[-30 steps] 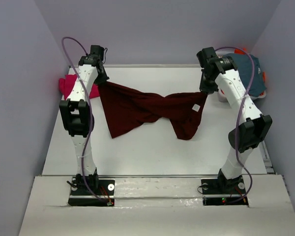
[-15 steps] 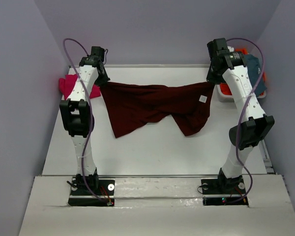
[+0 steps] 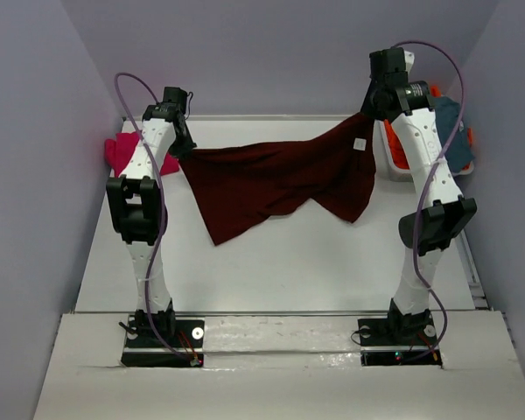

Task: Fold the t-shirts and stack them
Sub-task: Flatten the tshirt out

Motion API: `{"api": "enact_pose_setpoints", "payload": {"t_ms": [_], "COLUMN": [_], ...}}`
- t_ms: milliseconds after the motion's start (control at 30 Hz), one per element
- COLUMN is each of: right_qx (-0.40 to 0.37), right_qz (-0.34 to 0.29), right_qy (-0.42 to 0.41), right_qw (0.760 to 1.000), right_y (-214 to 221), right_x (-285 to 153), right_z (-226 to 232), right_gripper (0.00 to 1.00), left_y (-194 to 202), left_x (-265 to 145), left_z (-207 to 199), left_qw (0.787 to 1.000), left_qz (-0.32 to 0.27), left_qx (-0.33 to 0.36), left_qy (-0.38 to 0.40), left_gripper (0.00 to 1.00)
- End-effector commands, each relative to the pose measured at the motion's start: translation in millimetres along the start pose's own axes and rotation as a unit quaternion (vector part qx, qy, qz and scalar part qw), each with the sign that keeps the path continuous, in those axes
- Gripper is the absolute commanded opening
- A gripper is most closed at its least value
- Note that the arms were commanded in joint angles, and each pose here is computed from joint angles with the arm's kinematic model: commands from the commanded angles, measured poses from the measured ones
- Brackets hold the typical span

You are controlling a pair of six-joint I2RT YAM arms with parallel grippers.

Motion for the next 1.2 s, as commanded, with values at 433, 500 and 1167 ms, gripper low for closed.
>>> {"api": "enact_pose_setpoints", "payload": {"t_ms": [433, 500, 1167], "right_qx": [0.023, 0.023, 0.000], "right_qz": [-0.116, -0.106, -0.057], "right_qy": [-0.132, -0.133, -0.112], "right_qw": [0.984, 0.985, 0.992], "right_y": [-59.1, -53.0, -17.1], "right_x": [36.3, 41.4, 75.3], "right_z": [70.3, 71.6, 68.2], "right_gripper": [0.07, 0.07, 0.07], "left_y": [-3.5, -2.0, 85.0], "left_x": [-21.6, -18.9, -63.5], "left_z": [5.5, 5.9, -94.8], "left_qw": [1.000, 1.000, 0.988], "left_qz": [-0.024, -0.021, 0.013], "left_qx": [-0.004, -0.003, 0.120], "left_qy": [0.002, 0.000, 0.098], "left_gripper": [0.06, 0.17, 0.71]}}
Point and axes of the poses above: each gripper's point midway between its finger pads, its own x axis out along the fingers, its own z axis along the line the jaws close on, y = z × x, the point moved 3 cm from there along -x, back along the fingers, and after that the axes turned 10 degrees about x, right-handed, at the moved point
